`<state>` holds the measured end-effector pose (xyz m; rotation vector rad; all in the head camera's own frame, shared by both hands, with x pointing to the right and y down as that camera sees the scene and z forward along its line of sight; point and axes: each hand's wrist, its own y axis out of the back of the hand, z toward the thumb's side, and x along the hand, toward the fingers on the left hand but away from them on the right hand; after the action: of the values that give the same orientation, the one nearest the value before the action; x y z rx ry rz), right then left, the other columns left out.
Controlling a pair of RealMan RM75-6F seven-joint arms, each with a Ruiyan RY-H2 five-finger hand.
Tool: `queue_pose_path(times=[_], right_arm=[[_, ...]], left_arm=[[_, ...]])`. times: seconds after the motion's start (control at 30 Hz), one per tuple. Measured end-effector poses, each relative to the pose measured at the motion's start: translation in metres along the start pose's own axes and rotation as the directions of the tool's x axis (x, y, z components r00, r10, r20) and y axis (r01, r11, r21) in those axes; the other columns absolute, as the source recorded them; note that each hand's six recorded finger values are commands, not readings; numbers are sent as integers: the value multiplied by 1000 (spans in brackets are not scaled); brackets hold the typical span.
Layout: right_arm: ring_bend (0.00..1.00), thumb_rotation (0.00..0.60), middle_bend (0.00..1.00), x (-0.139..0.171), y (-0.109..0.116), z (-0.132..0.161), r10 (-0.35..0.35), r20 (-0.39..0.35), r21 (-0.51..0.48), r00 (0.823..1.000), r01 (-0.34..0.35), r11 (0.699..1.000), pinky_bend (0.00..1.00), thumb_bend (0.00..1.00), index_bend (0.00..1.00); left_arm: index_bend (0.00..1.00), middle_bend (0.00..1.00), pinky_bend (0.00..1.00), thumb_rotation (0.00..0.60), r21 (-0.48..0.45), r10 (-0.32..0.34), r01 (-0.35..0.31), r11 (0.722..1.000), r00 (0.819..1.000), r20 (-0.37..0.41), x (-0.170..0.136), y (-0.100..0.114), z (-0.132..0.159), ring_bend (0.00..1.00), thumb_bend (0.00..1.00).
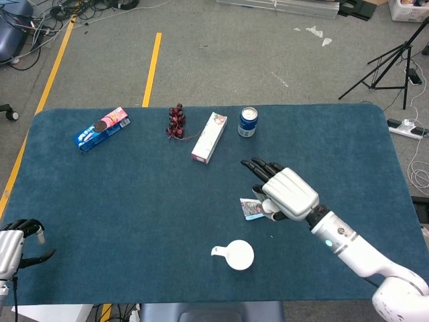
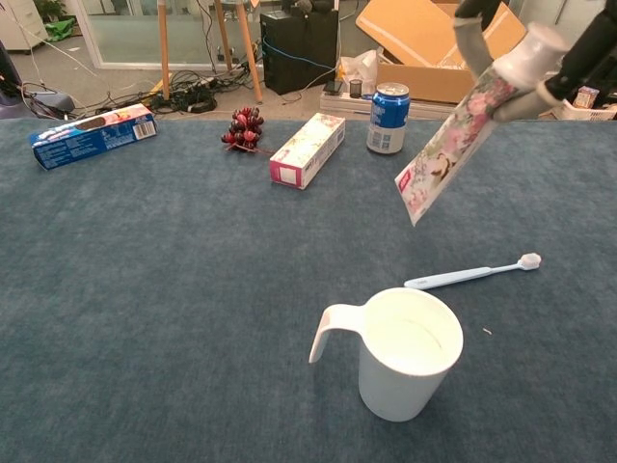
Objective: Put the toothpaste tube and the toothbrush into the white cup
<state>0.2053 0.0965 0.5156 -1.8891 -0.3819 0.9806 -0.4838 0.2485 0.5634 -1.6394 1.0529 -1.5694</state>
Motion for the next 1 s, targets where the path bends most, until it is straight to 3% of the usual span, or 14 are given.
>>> queue_pose_path(times=[0.4, 1.0], right_arm=[[0, 600, 50, 50, 19, 23, 26, -59, -100, 998, -32, 994, 255, 143, 658], [0, 600, 50, 61, -9, 50, 166, -154, -109, 974, -183, 977, 255, 145, 657]], left_arm=[[648, 447, 397, 600, 3, -5, 5, 1000, 1000, 4, 2, -2, 2, 356, 0], [648, 447, 397, 600, -3, -2, 2, 1000, 1000, 4, 1, 0, 2, 356, 0]])
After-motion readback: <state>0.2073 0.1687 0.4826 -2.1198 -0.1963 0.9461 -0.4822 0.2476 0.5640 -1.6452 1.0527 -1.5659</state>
